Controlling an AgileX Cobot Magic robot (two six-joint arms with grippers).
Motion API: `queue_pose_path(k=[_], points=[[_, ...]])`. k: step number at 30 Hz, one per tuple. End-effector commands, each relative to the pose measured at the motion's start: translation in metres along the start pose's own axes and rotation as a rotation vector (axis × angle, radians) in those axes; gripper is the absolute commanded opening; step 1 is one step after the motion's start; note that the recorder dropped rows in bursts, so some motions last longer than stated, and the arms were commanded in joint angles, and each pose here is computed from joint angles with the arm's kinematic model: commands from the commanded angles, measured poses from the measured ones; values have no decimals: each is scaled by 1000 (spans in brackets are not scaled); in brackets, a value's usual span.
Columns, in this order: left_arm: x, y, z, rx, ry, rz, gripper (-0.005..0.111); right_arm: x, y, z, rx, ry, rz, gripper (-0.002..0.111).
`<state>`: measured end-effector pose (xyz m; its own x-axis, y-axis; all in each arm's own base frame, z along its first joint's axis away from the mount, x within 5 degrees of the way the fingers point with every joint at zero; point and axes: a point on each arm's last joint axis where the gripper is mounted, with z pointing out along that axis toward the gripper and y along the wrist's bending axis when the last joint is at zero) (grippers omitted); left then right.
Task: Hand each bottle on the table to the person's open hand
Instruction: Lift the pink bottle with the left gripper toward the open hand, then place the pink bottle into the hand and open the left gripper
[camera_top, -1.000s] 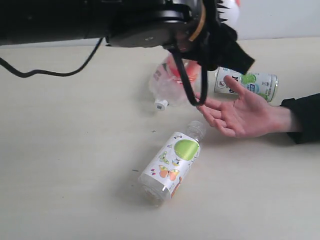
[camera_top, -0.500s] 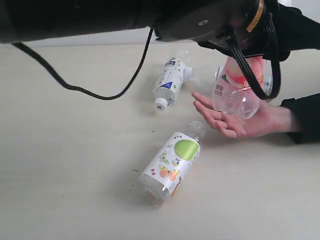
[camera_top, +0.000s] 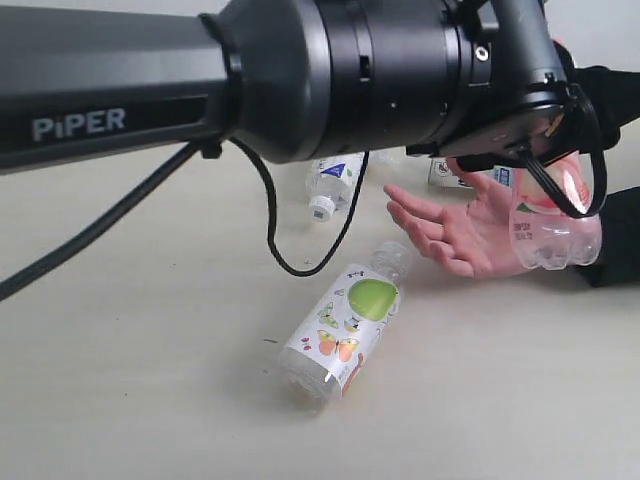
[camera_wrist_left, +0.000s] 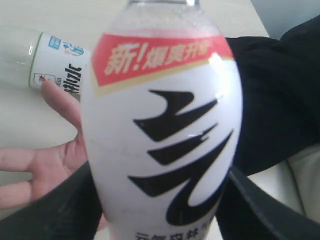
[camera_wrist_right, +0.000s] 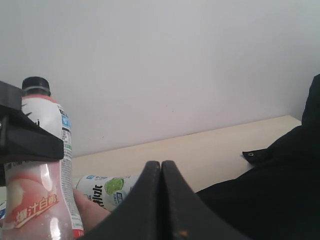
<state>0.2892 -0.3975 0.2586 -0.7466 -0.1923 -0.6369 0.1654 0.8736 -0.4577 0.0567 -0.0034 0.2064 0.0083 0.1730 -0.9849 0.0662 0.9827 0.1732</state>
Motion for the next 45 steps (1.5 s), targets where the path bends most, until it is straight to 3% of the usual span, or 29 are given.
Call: queue_pose_path(k=[1,11,24,45], points=[[-1,12,18,-23,20,-53,0,1,0,0,-1,-4,1,0],[11,31,43,-67,118,-35,14,1,0,0,-1,-4,1,0],[12,52,62,-129,145,-64,14,1,0,0,-1,-4,1,0],[13,53,63,-135,144,-57,14,1,0,0,-1,-4,1,0]])
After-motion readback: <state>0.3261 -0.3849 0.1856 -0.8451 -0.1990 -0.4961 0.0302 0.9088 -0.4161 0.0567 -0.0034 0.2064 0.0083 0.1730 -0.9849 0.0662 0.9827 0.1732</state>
